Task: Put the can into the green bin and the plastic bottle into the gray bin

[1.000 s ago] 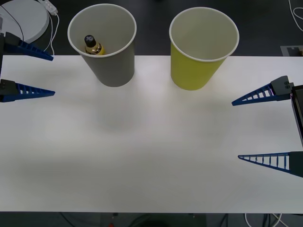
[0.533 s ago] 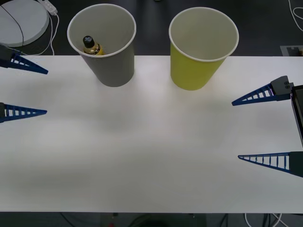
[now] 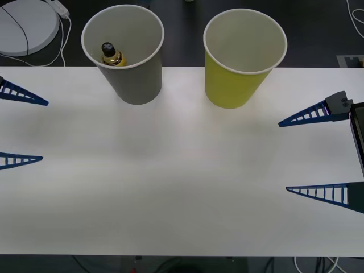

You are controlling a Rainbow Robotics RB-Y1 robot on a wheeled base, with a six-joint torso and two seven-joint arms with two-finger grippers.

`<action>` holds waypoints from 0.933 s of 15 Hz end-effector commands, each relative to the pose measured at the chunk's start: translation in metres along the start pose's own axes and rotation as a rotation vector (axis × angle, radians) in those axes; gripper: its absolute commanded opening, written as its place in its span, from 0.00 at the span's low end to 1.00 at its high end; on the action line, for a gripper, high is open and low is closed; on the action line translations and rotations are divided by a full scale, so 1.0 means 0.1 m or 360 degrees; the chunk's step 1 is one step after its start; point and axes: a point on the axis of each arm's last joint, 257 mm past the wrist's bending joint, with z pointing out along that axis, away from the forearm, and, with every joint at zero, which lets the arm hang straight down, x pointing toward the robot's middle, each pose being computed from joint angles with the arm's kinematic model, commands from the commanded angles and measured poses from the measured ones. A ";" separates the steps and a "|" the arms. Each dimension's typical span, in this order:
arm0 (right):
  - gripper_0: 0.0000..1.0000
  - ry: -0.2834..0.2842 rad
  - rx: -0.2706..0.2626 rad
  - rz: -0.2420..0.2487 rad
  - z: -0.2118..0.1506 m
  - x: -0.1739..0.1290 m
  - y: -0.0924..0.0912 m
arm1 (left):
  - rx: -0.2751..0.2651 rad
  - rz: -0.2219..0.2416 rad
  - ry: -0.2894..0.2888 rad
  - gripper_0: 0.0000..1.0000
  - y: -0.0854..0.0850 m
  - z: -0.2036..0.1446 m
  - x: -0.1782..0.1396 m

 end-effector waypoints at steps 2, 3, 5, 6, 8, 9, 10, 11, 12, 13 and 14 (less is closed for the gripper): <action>1.00 0.0000 0.0000 0.0000 0.00 0.00 0.00 | -0.0007 0.0015 -0.0010 1.00 -0.17 0.00 -0.04; 1.00 0.0000 0.0000 0.0000 0.00 0.00 0.00 | -0.0001 0.0013 -0.0006 1.00 -0.20 0.00 -0.04; 1.00 0.0000 0.0000 0.0000 0.00 0.00 0.00 | 0.0008 0.0015 -0.0003 1.00 -0.24 0.00 -0.05; 1.00 0.0000 0.0000 0.0000 0.00 0.00 0.00 | 0.0014 0.0007 -0.0001 1.00 -0.26 0.01 -0.03; 1.00 0.0000 0.0000 0.0000 0.00 0.00 0.00 | 0.0020 0.0007 -0.0001 1.00 -0.28 0.02 -0.03; 1.00 0.0000 0.0000 0.0000 0.00 0.00 0.00 | 0.0028 0.0000 0.0000 1.00 -0.31 0.03 -0.02; 1.00 0.0000 0.0000 0.0000 0.00 0.00 0.00 | 0.0030 0.0000 0.0000 1.00 -0.31 0.03 -0.02; 1.00 0.0000 0.0000 0.0000 0.00 0.00 0.00 | 0.0034 0.0001 0.0000 1.00 -0.32 0.03 -0.03; 1.00 0.0000 0.0000 0.0000 0.00 0.00 0.00 | 0.0036 0.0000 -0.0003 1.00 -0.33 0.03 -0.02; 1.00 0.0000 0.0000 0.0000 0.00 0.00 0.00 | 0.0036 -0.0004 -0.0012 1.00 -0.34 0.03 -0.03; 1.00 0.0000 0.0000 0.0000 0.00 0.00 0.00 | 0.0041 -0.0010 -0.0015 1.00 -0.36 0.03 -0.03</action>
